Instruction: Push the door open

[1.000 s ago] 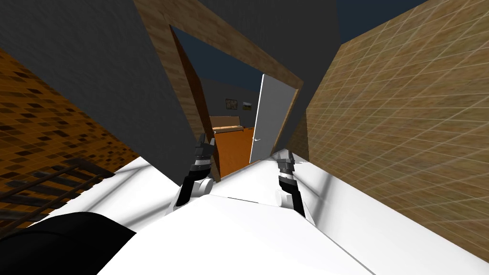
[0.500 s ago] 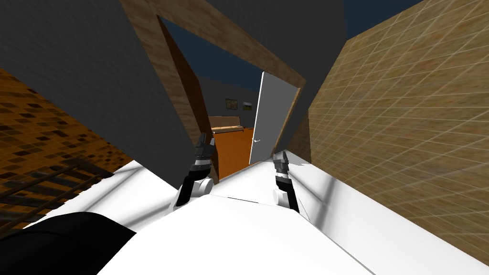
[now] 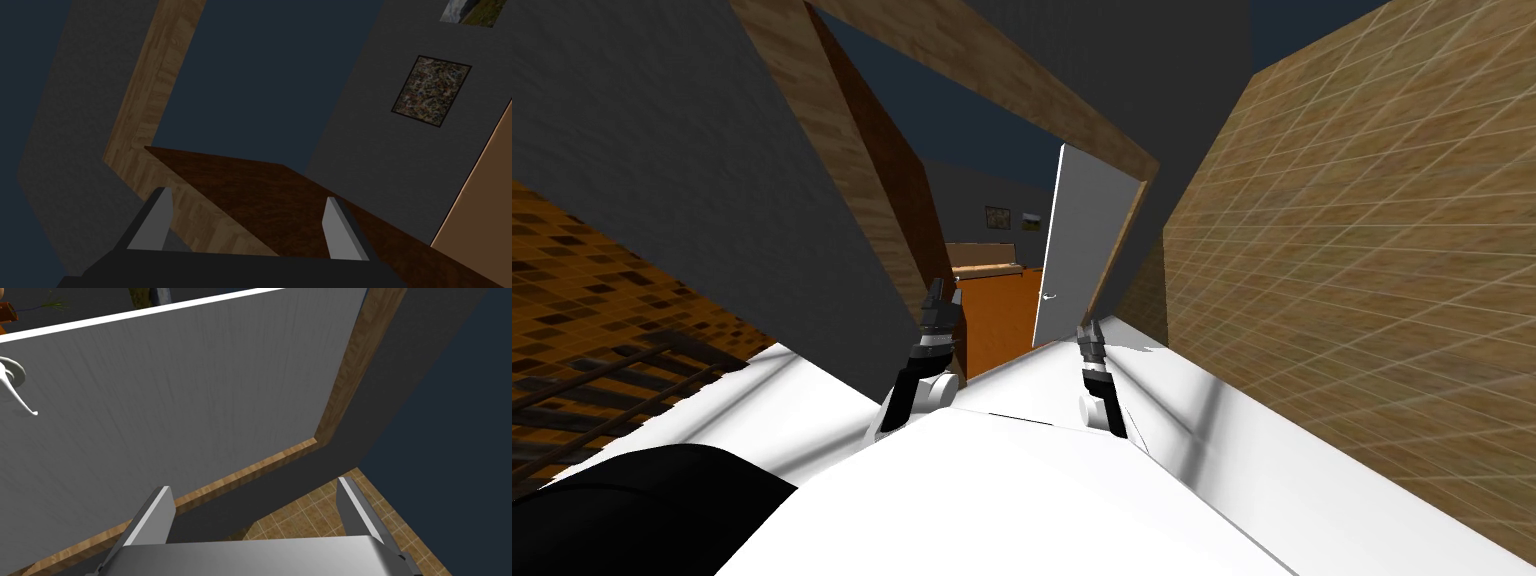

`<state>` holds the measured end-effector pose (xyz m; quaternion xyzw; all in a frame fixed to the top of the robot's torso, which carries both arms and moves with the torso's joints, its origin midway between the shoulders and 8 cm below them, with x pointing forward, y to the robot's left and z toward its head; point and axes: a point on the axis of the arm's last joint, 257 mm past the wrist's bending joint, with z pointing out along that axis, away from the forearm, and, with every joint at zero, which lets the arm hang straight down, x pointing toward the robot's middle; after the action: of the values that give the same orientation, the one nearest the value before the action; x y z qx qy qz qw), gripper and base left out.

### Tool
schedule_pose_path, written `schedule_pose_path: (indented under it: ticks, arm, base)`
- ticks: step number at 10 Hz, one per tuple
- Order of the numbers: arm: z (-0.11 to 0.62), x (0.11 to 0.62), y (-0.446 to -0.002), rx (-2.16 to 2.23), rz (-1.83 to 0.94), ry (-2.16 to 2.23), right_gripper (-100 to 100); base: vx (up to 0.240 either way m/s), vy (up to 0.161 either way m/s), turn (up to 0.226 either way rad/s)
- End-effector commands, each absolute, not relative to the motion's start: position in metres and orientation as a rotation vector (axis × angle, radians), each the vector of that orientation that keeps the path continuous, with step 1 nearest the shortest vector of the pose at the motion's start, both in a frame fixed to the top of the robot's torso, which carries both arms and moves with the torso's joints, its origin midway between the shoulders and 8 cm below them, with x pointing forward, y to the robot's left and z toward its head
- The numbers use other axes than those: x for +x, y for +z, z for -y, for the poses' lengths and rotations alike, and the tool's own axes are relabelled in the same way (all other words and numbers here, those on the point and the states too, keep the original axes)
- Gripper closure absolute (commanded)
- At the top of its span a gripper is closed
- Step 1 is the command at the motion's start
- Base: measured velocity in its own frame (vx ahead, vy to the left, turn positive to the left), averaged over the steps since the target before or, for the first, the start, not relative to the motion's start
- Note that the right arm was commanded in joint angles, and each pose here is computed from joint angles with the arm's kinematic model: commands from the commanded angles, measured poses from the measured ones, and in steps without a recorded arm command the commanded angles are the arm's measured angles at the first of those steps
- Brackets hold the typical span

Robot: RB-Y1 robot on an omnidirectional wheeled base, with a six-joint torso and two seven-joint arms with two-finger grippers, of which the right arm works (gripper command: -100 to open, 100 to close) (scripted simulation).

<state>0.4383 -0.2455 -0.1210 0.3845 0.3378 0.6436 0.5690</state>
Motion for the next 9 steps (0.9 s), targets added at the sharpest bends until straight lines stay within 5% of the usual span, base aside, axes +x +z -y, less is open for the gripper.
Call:
schedule_pose_path:
  ticks: [1, 9]
  arm:
    - [0.240, 0.444, -0.132, 0.907, -0.822, 1.511, -100]
    - [0.212, 0.469, -0.193, 0.921, -0.964, 1.510, -100]
  base:
    - [0.101, -0.074, 0.034]
    - [0.095, -0.071, 0.035]
